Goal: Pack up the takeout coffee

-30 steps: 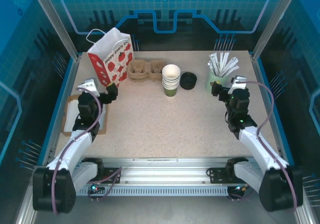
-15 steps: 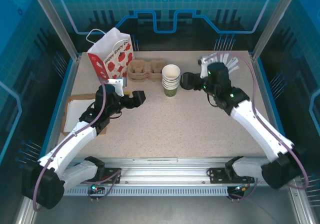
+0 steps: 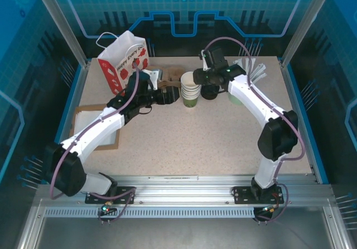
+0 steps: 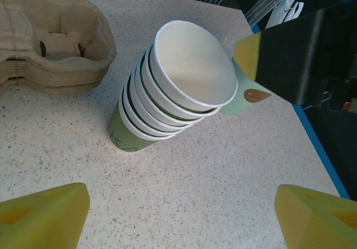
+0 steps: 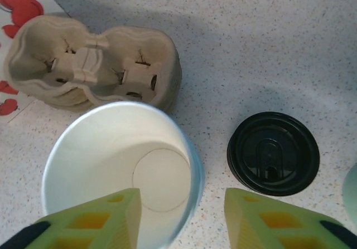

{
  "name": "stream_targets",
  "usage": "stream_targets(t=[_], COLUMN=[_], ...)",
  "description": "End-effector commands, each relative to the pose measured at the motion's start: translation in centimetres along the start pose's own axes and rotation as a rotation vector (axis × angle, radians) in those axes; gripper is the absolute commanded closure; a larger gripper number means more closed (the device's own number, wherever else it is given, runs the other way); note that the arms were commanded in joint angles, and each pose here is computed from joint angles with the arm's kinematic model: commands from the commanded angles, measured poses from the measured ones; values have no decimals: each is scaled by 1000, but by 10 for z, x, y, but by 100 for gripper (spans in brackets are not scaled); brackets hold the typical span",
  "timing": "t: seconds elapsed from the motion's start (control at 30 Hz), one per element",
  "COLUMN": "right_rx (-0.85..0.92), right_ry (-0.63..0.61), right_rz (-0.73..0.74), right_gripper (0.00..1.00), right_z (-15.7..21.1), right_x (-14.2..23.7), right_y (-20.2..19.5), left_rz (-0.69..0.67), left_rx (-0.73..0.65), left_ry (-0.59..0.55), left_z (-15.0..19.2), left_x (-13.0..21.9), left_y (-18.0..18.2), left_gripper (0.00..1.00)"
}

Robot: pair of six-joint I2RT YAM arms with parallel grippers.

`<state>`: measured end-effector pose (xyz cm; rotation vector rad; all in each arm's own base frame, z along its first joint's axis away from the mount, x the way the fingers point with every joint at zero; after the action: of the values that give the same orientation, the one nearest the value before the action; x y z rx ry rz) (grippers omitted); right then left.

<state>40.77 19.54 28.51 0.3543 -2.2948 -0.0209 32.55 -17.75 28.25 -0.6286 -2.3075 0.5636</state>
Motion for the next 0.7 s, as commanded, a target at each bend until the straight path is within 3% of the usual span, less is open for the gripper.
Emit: stream_targets(t=[0.0, 0.2, 0.67], right_rx=[1, 10, 35], right_ry=[25, 49, 63], right_rz=[26, 14, 20], right_gripper=[61, 74, 86], right_z=[-4, -7, -6], right_x=[-6, -22, -26], right_y=[-1, 2, 1], left_rz=[27, 23, 12], left_rx=[-28, -37, -41], left_ry=[23, 32, 57], left_z=[-5, -5, 1], left_x=[-4, -9, -15], left_y=[-11, -11, -7], left_gripper=[12, 12, 12])
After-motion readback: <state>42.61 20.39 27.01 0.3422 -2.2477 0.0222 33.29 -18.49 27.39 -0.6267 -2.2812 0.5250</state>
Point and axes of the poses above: each hand's point on the last joint's axis, 136 mm out from that joint toward the fingers, its own x axis back along the fingers, its own y axis along the line the jaws close on, z = x × y, the point moved 8 cm from there along x, back along the fingers, and after that the axes turned 2 degrees about x, right-handed, at the moved point
